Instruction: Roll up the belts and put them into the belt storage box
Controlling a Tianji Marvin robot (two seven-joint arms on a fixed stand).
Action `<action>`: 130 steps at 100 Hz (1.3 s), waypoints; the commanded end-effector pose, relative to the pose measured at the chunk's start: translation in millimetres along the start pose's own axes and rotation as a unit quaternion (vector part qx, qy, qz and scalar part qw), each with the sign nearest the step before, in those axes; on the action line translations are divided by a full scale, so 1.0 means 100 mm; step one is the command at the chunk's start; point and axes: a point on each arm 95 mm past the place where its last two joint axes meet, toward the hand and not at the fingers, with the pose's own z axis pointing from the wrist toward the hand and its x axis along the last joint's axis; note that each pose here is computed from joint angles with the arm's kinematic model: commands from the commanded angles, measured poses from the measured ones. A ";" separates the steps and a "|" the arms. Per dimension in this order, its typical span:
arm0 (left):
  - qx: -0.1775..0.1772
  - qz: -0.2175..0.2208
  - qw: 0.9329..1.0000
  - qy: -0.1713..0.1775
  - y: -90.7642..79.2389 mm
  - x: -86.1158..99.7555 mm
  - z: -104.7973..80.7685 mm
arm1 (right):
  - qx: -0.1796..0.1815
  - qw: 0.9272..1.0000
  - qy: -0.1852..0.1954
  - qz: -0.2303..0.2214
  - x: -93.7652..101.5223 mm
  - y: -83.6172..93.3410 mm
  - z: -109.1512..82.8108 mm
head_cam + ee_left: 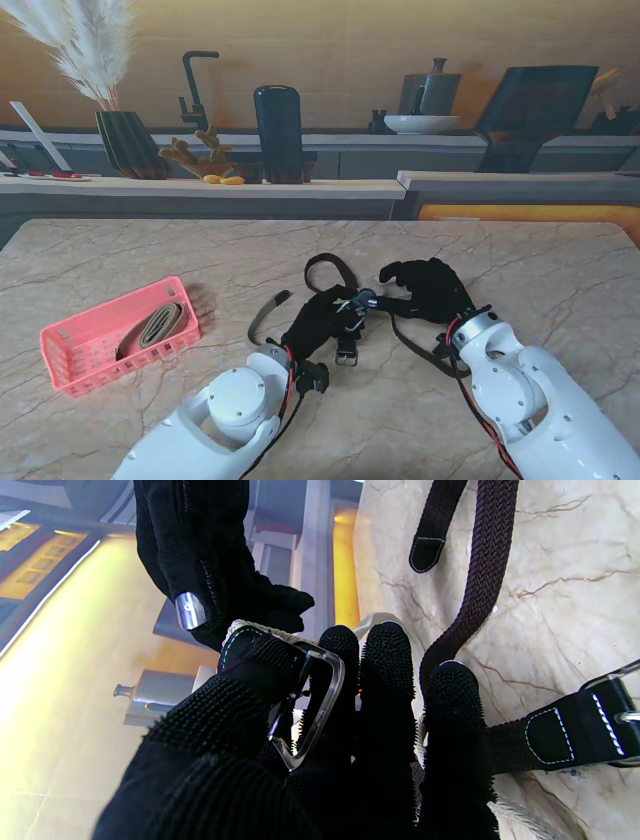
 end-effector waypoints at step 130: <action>0.000 0.119 0.993 0.017 -0.13 -0.03 0.04 | -0.014 0.996 0.083 -0.011 0.24 0.33 0.11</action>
